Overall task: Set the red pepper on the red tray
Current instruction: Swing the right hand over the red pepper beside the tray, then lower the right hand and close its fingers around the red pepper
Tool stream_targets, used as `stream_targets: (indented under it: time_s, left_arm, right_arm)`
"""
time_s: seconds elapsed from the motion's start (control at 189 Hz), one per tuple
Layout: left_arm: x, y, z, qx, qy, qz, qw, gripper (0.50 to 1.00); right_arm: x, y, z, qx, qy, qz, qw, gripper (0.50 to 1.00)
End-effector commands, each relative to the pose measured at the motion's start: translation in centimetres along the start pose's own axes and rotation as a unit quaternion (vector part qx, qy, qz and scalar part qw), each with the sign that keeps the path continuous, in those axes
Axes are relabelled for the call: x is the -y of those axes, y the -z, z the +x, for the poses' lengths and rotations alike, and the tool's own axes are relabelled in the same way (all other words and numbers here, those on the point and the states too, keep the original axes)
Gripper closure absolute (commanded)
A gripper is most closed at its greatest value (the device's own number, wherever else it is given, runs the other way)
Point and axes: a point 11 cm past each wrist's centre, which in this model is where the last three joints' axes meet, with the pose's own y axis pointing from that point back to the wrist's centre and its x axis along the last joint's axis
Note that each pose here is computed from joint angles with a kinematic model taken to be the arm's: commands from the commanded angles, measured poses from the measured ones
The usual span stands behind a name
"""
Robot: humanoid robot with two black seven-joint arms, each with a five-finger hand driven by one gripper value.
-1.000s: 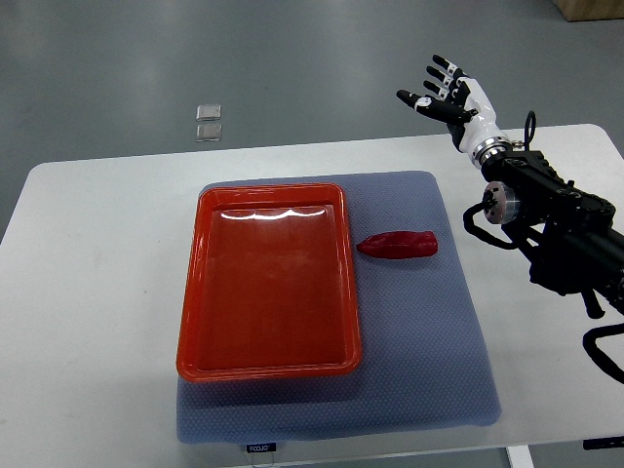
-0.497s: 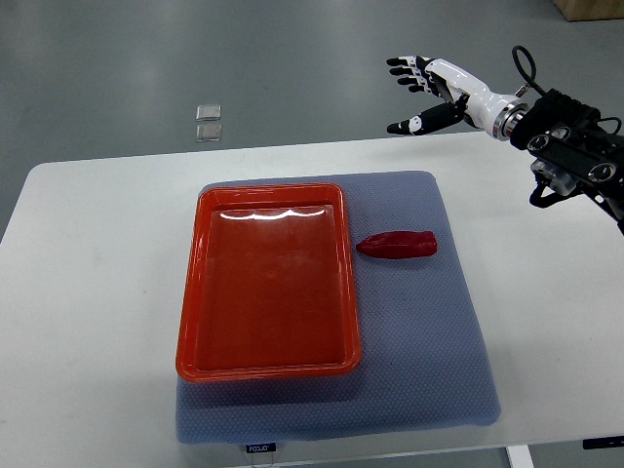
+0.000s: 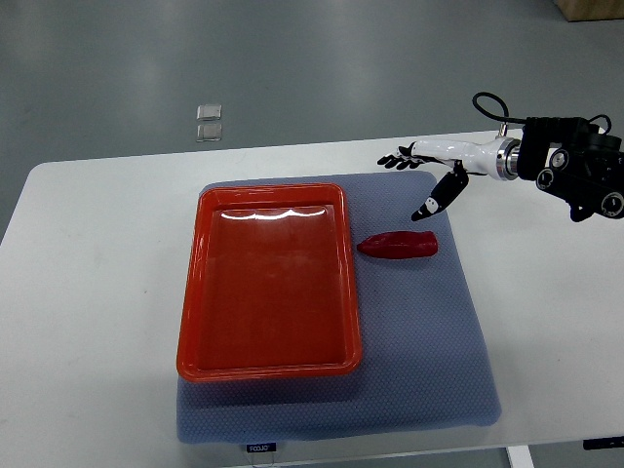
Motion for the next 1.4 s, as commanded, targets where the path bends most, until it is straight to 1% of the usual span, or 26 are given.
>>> stream_targets:
  time_s: [0.0,0.106,0.286,0.577,0.799,0.984,1.016,1.085,1.148,1.196,1.259,1.317,1.397]
  left_arm:
    - [0.0,0.0,0.0,-0.001,0.0,0.0,1.0,0.5]
    - [0.0,0.0,0.0,0.0,0.0,0.0,1.0,0.5]
    - [0.0,0.0,0.0,-0.001,0.0,0.0,1.0,0.5]
    - [0.0,0.0,0.0,-0.001,0.0,0.0,1.0,0.5]
    - [0.0,0.0,0.0,-0.001,0.0,0.0,1.0,0.5]
    - [0.0,0.0,0.0,0.0,0.0,0.0,1.0,0.5]
    - [0.0,0.0,0.1,-0.001,-0.001,0.0,1.0,0.5]
    - [0.0,0.0,0.0,0.0,0.0,0.0,1.0,0.5]
    - [0.0,0.0,0.0,0.0,0.0,0.0,1.0,0.5]
    - [0.0,0.0,0.0,-0.001,0.0,0.0,1.0,0.5]
    - [0.0,0.0,0.0,-0.001,0.0,0.0,1.0,0.5]
    - [0.0,0.0,0.0,0.0,0.0,0.0,1.0,0.5]
    - [0.0,0.0,0.0,0.0,0.0,0.0,1.0,0.5]
  right_arm:
    - [0.1,0.3,-1.1,-0.016,0.03,-0.013,0.999,0.579]
    - [0.5,1.0,-2.6,-0.023,0.053,-0.008,0.998,0.579]
    - [0.9,1.2,-2.4,-0.037,0.057,-0.04,0.997,0.581]
    - [1.6,1.9,-3.5,-0.038,0.064,-0.031,0.997,0.585]
    - [1.8,0.8,-5.1,-0.036,0.065,-0.037,0.997,0.585]
    - [2.2,1.2,-5.7,-0.038,0.067,-0.032,0.997,0.593]
    - [2.2,1.3,-5.7,-0.039,0.067,-0.031,0.997,0.599]
    - [2.3,1.4,-5.7,-0.04,0.067,-0.03,0.997,0.63]
    - [2.2,1.4,-5.4,-0.042,0.065,-0.031,0.997,0.638]
    - [2.1,1.4,-5.2,-0.043,0.063,-0.032,0.997,0.664]
    - [2.1,1.3,-5.2,-0.043,0.062,-0.033,0.997,0.673]
    - [2.1,1.3,-5.2,-0.043,0.064,-0.032,0.997,0.703]
    - [2.0,1.2,-5.3,-0.043,0.065,-0.033,0.996,0.722]
